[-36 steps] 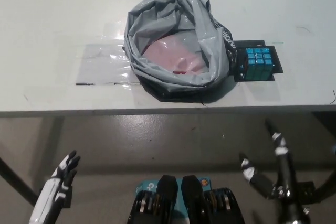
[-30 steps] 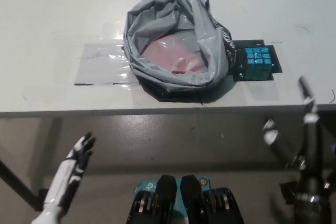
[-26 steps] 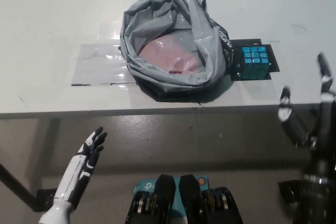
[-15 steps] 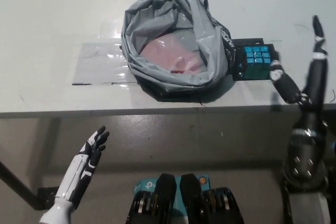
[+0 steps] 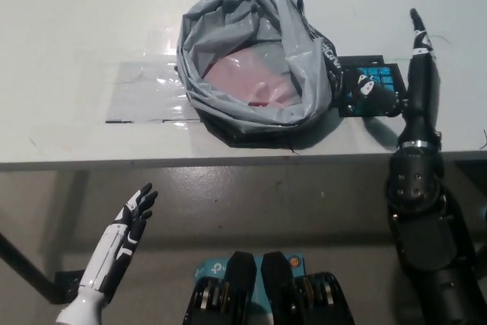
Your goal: Use the right hand to pick up a rubix's cube and place it into a plastic bag and lift the bag
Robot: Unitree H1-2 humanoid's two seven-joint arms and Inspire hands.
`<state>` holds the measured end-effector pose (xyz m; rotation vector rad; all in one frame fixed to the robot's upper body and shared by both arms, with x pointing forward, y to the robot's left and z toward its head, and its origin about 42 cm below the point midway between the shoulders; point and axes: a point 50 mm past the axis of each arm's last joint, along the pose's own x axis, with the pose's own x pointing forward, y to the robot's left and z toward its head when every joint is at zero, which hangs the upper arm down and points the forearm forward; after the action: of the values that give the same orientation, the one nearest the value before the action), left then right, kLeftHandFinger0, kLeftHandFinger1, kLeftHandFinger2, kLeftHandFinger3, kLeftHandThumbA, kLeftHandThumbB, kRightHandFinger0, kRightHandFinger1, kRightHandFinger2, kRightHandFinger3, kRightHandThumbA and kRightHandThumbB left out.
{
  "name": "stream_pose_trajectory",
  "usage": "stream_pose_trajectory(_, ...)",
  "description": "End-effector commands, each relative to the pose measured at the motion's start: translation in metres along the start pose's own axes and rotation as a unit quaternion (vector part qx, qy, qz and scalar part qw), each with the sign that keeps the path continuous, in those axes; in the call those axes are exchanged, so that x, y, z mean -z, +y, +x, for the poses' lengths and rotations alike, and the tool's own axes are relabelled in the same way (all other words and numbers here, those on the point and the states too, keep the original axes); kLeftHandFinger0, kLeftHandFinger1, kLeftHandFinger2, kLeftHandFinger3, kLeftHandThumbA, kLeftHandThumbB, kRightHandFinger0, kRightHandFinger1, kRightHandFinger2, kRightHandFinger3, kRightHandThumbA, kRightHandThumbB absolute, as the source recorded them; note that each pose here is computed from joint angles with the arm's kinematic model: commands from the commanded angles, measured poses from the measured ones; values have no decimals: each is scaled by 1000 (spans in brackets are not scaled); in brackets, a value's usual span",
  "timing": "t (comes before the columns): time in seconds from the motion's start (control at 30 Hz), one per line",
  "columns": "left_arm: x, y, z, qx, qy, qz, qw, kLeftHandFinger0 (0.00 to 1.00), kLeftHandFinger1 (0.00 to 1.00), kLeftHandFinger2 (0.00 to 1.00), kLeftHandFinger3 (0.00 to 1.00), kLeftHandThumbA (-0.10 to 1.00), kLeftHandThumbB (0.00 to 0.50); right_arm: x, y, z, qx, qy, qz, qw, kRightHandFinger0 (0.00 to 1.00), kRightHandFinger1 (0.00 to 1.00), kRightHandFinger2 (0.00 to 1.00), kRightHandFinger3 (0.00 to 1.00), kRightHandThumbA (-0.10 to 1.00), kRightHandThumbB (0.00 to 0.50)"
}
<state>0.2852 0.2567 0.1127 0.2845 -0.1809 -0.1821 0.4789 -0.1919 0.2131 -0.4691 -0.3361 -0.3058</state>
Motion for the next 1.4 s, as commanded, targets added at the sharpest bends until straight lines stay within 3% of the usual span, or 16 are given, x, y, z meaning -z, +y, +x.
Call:
stream_pose_trajectory(0.0, -11, 8, 4, 7, -28, 7, 1000, 1000, 1000, 1000, 1000, 1000, 332, -18, 2, 24, 20, -12, -23, 999, 1000, 1000, 1000, 1000, 816, 500)
stream_pose_trajectory(0.73, -16, 15, 11, 5, -37, 14, 999, 1000, 1000, 1000, 1000, 1000, 364, 5, 17, 33, -1, 46, -36, 998, 1000, 1000, 1000, 1000, 737, 500)
stream_pose_trajectory(1.37, -18, 16, 12, 14, -44, 17, 999, 1000, 1000, 1000, 1000, 1000, 323, -4, 34, 33, -27, 72, -8, 997, 1000, 1000, 1000, 1000, 778, 500)
